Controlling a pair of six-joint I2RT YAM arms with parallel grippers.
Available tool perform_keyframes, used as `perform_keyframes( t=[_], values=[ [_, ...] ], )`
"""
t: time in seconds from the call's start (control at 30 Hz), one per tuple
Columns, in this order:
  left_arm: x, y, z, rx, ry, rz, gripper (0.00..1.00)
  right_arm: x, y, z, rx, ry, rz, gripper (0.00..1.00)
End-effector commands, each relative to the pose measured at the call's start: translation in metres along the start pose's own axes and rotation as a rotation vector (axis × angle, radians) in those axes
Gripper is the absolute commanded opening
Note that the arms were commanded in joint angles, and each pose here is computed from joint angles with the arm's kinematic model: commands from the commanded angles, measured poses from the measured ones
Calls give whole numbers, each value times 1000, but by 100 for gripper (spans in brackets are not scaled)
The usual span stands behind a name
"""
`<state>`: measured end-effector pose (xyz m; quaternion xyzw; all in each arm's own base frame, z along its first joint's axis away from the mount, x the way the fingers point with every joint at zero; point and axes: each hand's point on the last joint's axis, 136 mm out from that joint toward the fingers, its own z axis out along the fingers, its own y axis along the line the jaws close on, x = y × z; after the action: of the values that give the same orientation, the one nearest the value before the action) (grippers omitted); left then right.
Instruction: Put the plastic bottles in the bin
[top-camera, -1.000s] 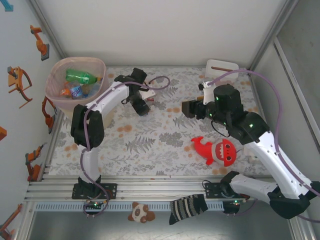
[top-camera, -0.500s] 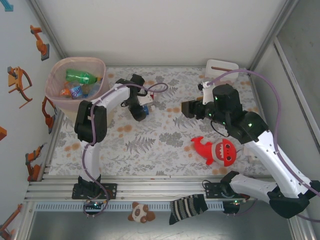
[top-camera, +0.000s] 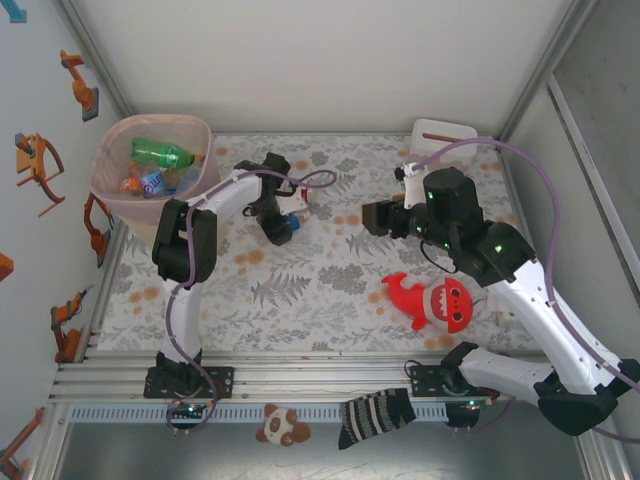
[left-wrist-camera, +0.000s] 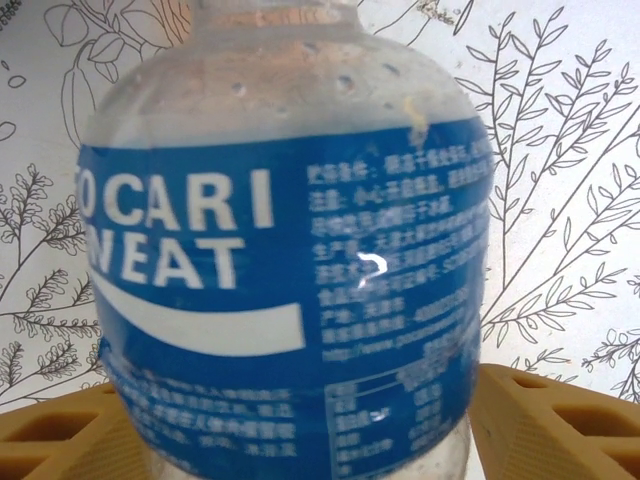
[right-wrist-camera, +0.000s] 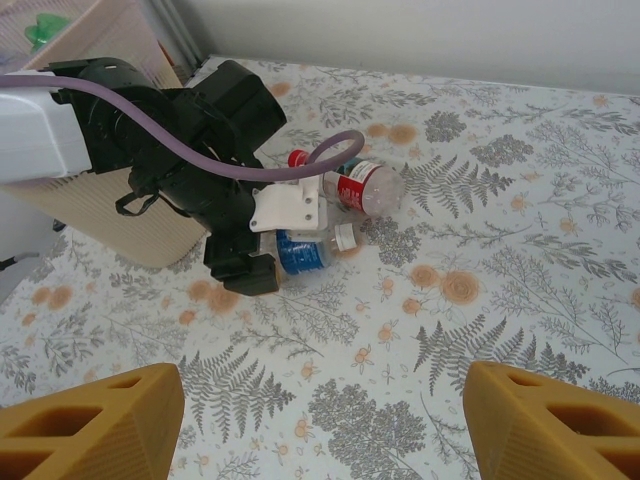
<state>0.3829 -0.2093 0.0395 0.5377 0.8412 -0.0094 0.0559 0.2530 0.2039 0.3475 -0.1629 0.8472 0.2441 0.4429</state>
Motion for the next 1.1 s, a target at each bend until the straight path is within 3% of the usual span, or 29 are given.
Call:
perform_keyframes(
  t=[0.0, 0.27, 0.63, 0.9, 1.07],
  values=[
    [3, -9, 7, 50, 6, 11, 70, -6, 3, -5, -5, -29, 14, 73],
    [-11, -13, -22, 54, -84, 10, 61, -8, 3, -9, -8, -39, 13, 73],
    [-23, -16, -83, 15, -204, 31, 57, -13, 5, -13, -14, -56, 7, 73],
    [-22, 5, -155, -177, -294, 56, 57, -18, 4, -19, -4, -72, -9, 73],
    [-24, 17, -218, -219, -445, -51, 55, -20, 5, -19, -4, -75, -12, 73]
  ],
)
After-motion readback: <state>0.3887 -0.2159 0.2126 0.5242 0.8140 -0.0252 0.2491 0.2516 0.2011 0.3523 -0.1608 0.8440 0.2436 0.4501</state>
